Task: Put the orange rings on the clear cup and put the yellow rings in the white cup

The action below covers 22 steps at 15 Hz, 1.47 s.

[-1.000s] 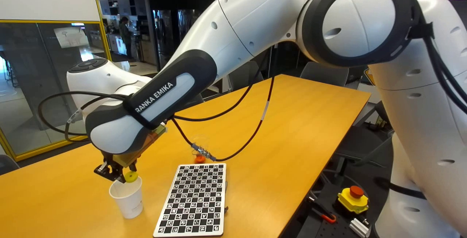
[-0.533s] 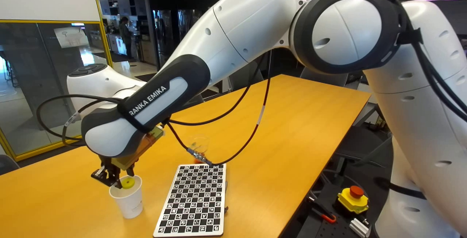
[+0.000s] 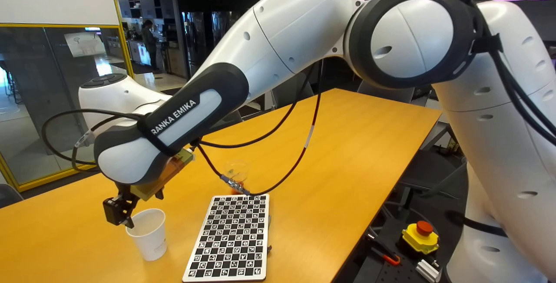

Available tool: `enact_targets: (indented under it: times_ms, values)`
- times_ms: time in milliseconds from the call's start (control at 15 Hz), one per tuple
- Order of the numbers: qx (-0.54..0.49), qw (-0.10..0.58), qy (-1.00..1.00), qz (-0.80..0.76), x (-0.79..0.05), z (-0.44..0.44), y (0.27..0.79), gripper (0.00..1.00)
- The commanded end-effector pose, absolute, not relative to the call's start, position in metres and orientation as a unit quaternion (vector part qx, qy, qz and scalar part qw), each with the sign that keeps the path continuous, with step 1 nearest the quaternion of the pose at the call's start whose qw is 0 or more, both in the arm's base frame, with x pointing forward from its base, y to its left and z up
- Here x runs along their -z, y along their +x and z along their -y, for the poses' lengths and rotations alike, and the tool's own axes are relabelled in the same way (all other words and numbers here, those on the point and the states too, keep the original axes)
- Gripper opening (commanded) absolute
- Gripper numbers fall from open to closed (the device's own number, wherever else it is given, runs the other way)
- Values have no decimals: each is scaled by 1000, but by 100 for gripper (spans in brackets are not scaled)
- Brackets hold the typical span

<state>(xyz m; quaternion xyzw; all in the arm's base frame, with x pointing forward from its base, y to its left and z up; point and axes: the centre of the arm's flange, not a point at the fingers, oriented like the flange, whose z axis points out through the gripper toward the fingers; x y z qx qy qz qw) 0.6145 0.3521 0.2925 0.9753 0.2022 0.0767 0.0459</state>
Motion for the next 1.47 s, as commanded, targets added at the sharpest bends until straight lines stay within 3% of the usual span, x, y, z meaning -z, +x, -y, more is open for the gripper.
enact_targets:
  times_ms: [0,467,867,1400]
  values:
    - [-64,54,979,-188,-309,-344,594,100]
    - [-24,45,983,-176,-279,-321,502,100]
    - [-11,-3,985,-174,-231,-311,428,100]
    - [-29,-40,984,-172,-193,-307,402,100]
